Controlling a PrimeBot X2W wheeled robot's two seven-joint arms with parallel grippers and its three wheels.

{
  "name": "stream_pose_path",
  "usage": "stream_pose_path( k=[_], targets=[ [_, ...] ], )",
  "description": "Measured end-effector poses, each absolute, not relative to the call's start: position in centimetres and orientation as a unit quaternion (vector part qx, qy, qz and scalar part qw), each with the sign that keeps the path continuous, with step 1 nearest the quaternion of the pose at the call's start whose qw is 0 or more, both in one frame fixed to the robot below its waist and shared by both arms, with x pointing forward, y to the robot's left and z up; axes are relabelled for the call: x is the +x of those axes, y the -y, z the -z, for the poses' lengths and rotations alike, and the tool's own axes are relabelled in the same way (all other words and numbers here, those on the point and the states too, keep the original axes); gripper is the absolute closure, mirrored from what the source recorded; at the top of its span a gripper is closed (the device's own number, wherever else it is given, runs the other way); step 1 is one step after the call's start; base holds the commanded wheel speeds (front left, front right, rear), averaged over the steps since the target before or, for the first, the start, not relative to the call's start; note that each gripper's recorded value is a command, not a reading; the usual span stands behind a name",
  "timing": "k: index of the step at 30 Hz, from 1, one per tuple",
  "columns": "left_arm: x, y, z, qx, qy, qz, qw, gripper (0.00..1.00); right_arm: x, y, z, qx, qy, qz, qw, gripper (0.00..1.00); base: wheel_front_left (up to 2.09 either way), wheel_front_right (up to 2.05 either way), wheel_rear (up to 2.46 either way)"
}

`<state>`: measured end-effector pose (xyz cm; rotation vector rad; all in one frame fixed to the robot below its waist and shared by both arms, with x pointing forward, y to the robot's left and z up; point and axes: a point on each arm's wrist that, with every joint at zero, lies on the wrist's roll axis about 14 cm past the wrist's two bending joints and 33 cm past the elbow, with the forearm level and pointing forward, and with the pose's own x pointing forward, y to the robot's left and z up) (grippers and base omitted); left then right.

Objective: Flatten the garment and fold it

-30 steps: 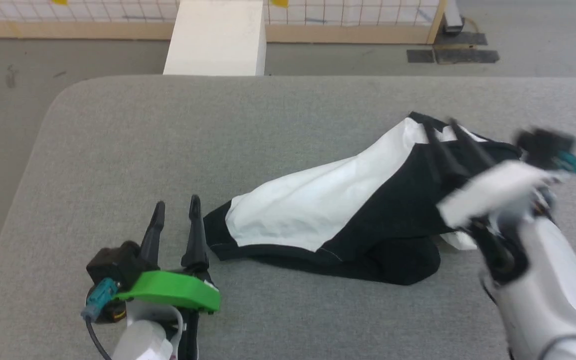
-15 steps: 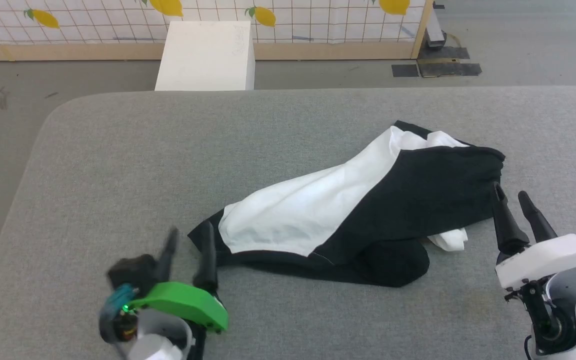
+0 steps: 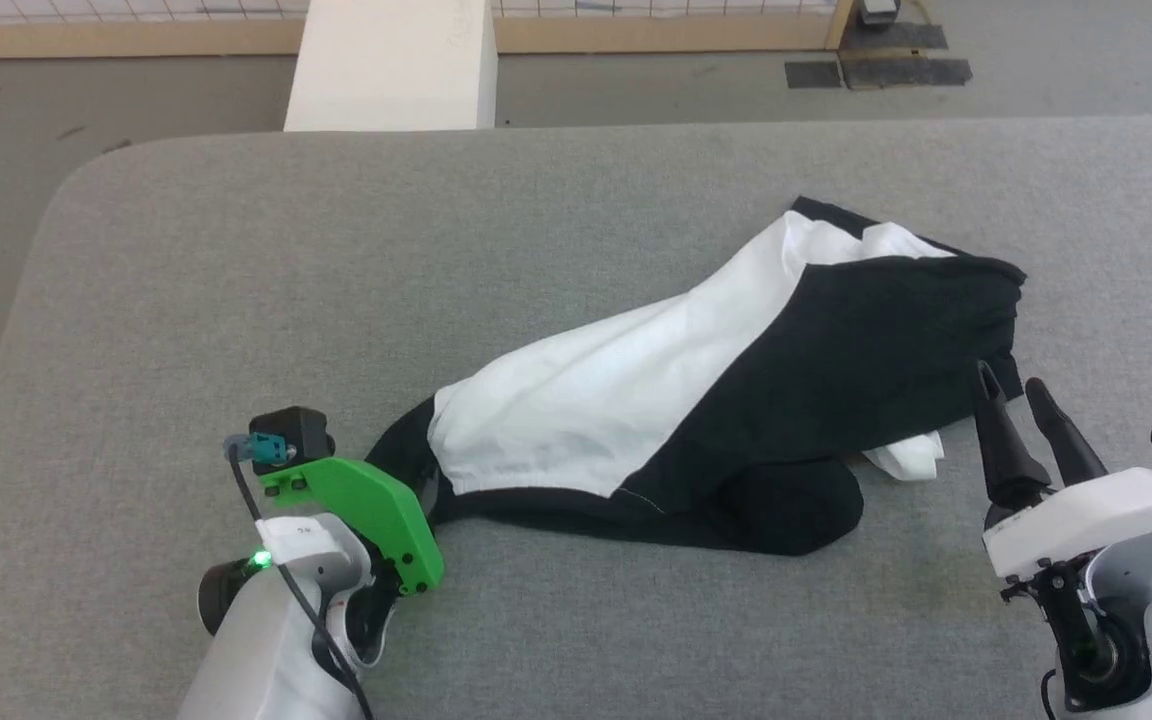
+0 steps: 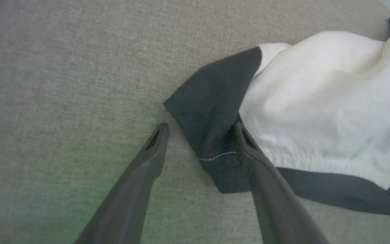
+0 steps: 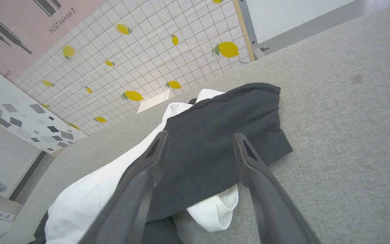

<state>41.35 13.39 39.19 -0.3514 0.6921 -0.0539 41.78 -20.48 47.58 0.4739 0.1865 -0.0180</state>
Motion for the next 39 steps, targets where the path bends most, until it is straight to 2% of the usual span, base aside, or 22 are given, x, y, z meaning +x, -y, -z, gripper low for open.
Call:
stream_pose_path(
  k=[1,2,7,12,18,23,26,30,34,35,39],
  targets=[
    [41.6,-13.3,-39.2,-0.176,-0.335,0.027,0.925,0.56,41.7,20.7,-47.4,0.235,-0.093,0.014,0.967,0.0,0.0,0.0,0.0],
    [41.8,-13.2,-39.3,-0.176,-0.331,0.029,0.927,1.0,41.7,21.0,-47.2,0.235,-0.094,0.018,0.967,0.0,0.0,0.0,0.0],
    [42.7,-12.8,-39.8,-0.187,-0.306,0.036,0.933,1.0,41.5,21.8,-46.5,0.234,-0.098,0.032,0.967,0.0,0.0,0.0,0.0],
    [45.1,-13.7,-44.0,-0.198,-0.222,0.039,0.954,1.0,41.6,21.4,-46.7,0.236,-0.095,0.028,0.967,0.0,0.0,0.0,0.0],
    [51.0,-14.5,-57.9,-0.172,-0.027,0.079,0.982,1.0,42.0,20.2,-47.0,0.238,-0.093,0.011,0.967,0.0,0.0,0.0,0.0],
    [51.9,-13.8,-68.8,-0.158,0.112,0.117,0.974,1.0,42.2,19.8,-47.6,0.238,-0.087,0.003,0.967,0.0,0.0,0.0,0.0],
    [51.5,-13.6,-71.1,-0.154,0.144,0.127,0.969,1.0,42.1,19.7,-47.4,0.24,-0.089,0.003,0.967,0.0,0.0,0.0,0.0],
    [49.9,-11.4,-68.3,-0.155,0.105,0.159,0.969,1.0,41.9,19.9,-47.0,0.244,-0.091,0.008,0.966,0.0,0.0,0.0,0.0],
    [46.1,-8.6,-57.3,-0.191,-0.054,0.178,0.964,1.0,41.5,19.8,-46.3,0.244,-0.101,0.01,0.964,0.0,0.0,0.0,0.0],
    [43.7,-7.6,-52.9,-0.213,-0.123,0.179,0.952,1.0,41.4,19.8,-46.2,0.245,-0.103,0.011,0.964,0.0,0.0,0.0,0.0],
    [38.6,-6.0,-45.7,-0.234,-0.249,0.174,0.923,1.0,41.5,19.6,-45.9,0.245,-0.107,0.009,0.963,0.0,0.0,0.0,0.0]
  ],
)
